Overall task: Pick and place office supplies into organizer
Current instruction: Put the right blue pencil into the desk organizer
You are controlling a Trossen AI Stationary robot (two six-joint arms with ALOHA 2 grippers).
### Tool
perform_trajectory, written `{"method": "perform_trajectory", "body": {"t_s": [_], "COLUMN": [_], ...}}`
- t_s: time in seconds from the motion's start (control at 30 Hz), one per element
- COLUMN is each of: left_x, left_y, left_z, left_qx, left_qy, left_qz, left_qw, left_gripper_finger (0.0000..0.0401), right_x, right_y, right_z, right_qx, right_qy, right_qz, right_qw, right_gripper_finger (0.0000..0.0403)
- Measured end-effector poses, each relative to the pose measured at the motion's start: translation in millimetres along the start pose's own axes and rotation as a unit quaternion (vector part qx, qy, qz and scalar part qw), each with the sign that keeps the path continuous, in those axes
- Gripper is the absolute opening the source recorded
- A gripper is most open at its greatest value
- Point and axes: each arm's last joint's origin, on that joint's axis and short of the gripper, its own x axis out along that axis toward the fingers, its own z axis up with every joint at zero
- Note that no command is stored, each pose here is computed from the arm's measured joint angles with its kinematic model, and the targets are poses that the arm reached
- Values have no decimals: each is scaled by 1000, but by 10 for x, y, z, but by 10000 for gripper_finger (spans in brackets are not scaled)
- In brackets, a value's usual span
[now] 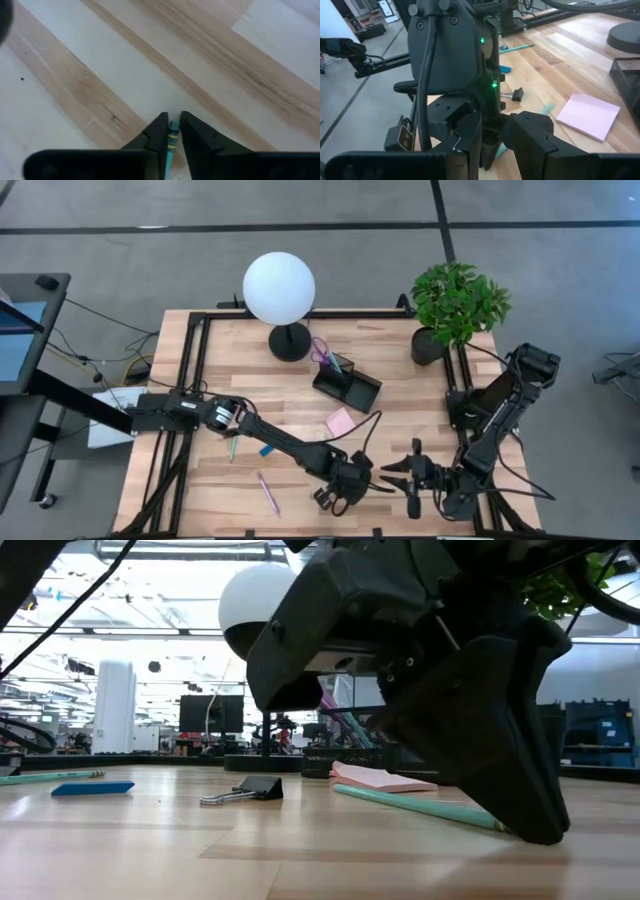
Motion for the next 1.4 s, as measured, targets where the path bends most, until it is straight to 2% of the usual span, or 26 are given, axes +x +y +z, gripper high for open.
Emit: {"method": "perform_trajectory", "body": {"t_s": [0.13, 0.3, 0.43, 0.6, 0.8, 0.97, 1.13, 1.2, 1.27, 1.4], "left_x": [-4, -42, -111, -336, -584, -930, -1561, -1746, -1820, -1675], "left_y": [23, 58, 125, 240, 253, 228, 319, 340, 335, 208], "left_z": [-30, 16, 97, 257, 330, 358, 371, 341, 318, 337], "left_qx": [-30, -44, -80, -155, -187, -184, -199, -207, -226, -233], "left_qy": [9, 2, -8, -16, 16, 56, 45, 43, 38, 35], "left_qz": [-1, 10, 15, 54, 68, 144, 208, 202, 175, 105], "left_qw": [1000, 999, 997, 986, 980, 971, 957, 956, 957, 966], "left_gripper_finger": [8, 7, 4, 1, 2, 2, 1, 1, 1, 0], "right_x": [0, 0, 0, 0, -50, -254, -471, -491, -461, -305], "right_y": [0, 0, 0, 0, 16, 94, 214, 266, 300, 320], "right_z": [0, 0, 0, 0, -35, -172, -432, -556, -687, -887], "right_qx": [0, 0, 0, 4, 35, 32, 11, 10, 4, 1], "right_qy": [0, 0, 0, 0, -8, -59, -83, -87, -86, -88], "right_qz": [0, 0, 0, 0, -3, -17, 4, 11, 14, 1], "right_qw": [1000, 1000, 1000, 1000, 999, 998, 996, 996, 996, 996], "right_gripper_finger": [95, 95, 95, 95, 95, 95, 95, 95, 95, 95]}}
